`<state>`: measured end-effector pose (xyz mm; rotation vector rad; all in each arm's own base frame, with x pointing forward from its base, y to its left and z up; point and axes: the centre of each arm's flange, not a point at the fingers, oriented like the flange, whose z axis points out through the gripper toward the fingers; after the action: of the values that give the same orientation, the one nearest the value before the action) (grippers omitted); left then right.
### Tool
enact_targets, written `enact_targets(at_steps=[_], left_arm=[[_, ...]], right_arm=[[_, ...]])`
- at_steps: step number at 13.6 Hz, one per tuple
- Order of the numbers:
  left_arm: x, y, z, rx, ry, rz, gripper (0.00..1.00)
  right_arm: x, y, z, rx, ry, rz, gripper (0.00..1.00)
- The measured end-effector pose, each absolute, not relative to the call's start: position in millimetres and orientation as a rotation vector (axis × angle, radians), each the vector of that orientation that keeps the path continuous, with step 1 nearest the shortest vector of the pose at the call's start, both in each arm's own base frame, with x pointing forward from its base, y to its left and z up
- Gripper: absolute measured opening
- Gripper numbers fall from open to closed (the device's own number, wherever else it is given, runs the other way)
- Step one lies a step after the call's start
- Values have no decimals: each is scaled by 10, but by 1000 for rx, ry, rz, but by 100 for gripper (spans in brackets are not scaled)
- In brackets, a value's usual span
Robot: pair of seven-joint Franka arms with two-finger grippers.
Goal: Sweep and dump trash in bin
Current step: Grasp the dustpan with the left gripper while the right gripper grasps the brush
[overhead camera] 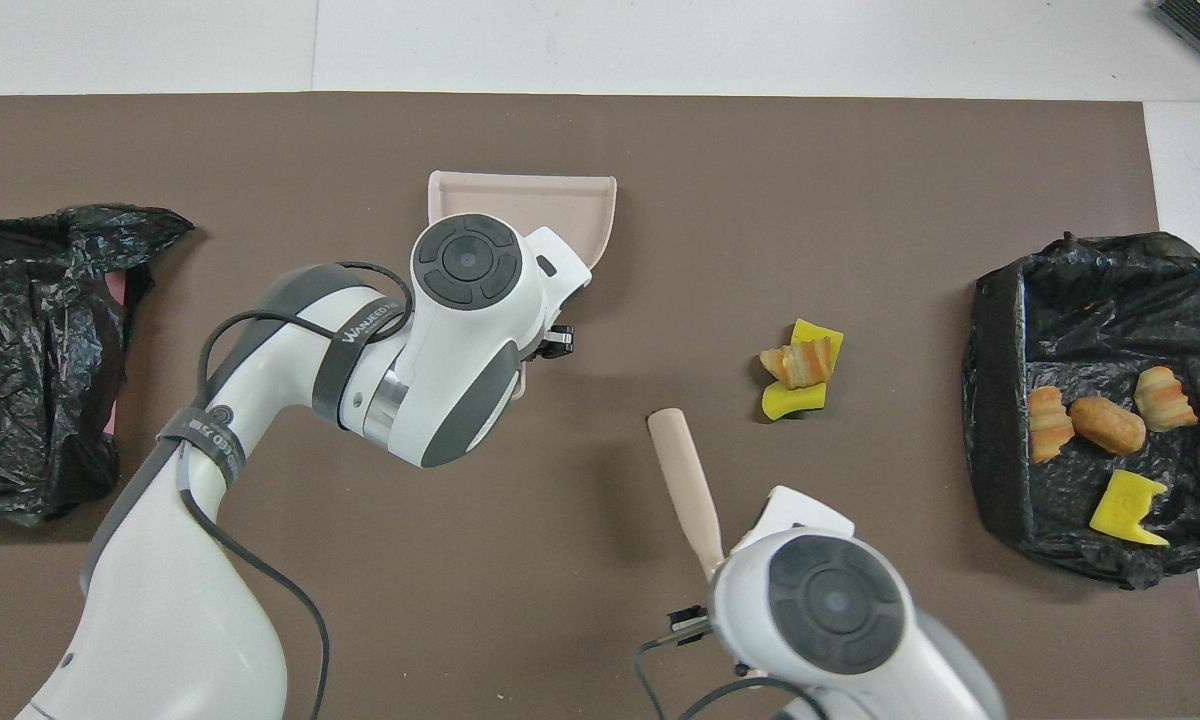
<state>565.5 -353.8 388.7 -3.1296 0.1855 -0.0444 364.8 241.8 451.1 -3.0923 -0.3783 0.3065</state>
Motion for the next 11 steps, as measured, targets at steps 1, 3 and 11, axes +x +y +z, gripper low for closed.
enact_targets(at_steps=[1, 3, 11], left_arm=[[5734, -3455, 3993, -3132, 198, -65, 31], [5843, -3287, 4198, -3128, 252, -77, 31], [5834, -2432, 4869, -2905, 1071, 118, 31]], right_arm=[[3767, 2097, 4621, -3088, -360, 291, 26], [3992, 1506, 4706, -3141, -306, 246, 26], [4713, 264, 3956, -3269, -230, 257, 26]])
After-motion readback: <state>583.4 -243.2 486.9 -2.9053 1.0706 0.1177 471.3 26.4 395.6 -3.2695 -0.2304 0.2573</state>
